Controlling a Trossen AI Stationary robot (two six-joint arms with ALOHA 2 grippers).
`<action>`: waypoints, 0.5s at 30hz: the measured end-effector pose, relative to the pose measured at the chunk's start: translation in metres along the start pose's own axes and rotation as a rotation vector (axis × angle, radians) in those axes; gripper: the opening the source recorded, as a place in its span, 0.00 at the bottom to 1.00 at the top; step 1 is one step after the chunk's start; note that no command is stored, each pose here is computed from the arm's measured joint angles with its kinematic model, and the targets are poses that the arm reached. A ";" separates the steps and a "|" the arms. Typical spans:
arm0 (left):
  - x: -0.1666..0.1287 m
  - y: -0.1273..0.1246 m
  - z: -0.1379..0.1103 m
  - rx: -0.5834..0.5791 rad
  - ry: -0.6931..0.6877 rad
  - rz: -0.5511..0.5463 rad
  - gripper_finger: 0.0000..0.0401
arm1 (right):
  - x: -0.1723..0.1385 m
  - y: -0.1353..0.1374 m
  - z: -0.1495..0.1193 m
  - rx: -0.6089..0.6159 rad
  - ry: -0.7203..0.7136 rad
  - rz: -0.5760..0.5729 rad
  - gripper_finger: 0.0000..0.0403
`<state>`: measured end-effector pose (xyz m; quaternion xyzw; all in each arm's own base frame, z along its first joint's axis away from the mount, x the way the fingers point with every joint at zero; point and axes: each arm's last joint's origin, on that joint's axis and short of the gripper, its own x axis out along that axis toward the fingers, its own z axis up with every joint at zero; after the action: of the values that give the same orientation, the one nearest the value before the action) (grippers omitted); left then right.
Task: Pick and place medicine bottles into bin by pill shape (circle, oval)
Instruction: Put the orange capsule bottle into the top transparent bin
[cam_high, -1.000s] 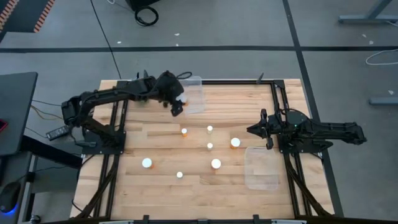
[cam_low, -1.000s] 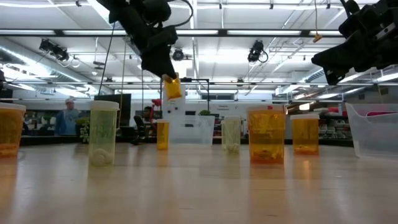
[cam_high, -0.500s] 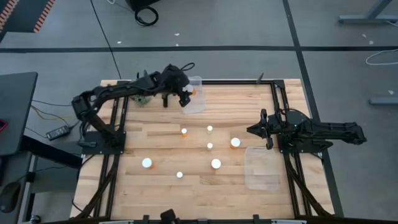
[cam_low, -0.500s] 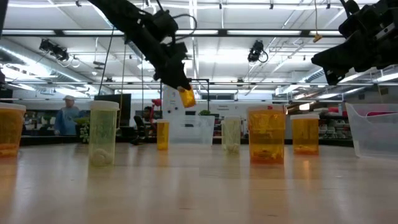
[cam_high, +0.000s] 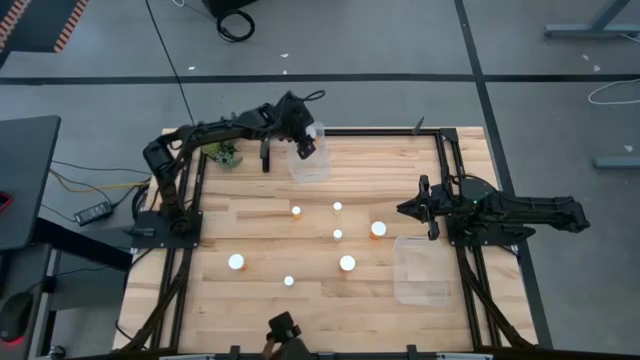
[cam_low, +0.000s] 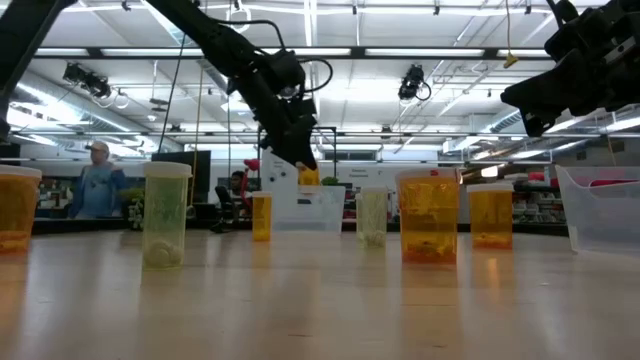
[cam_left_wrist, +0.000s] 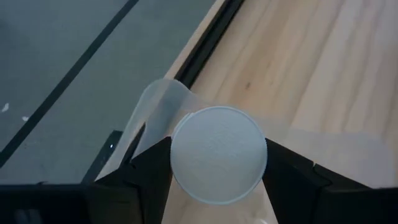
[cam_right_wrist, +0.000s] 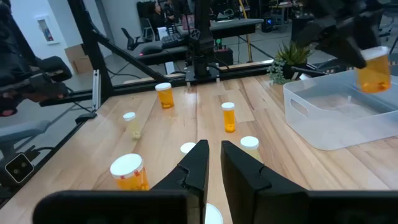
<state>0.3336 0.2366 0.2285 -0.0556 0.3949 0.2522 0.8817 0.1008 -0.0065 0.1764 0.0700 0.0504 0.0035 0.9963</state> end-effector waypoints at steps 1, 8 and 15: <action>0.003 0.001 0.001 0.004 0.015 0.000 0.57 | 0.000 0.000 0.000 0.000 0.000 0.000 0.12; 0.020 0.011 0.012 0.008 0.056 0.004 0.56 | 0.000 0.000 0.000 0.000 0.000 0.000 0.12; 0.035 0.012 0.009 -0.002 0.107 -0.028 0.57 | 0.000 0.000 0.000 0.000 0.000 -0.001 0.12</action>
<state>0.3530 0.2640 0.2102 -0.0755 0.4406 0.2367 0.8627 0.1008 -0.0066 0.1765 0.0700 0.0505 0.0032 0.9963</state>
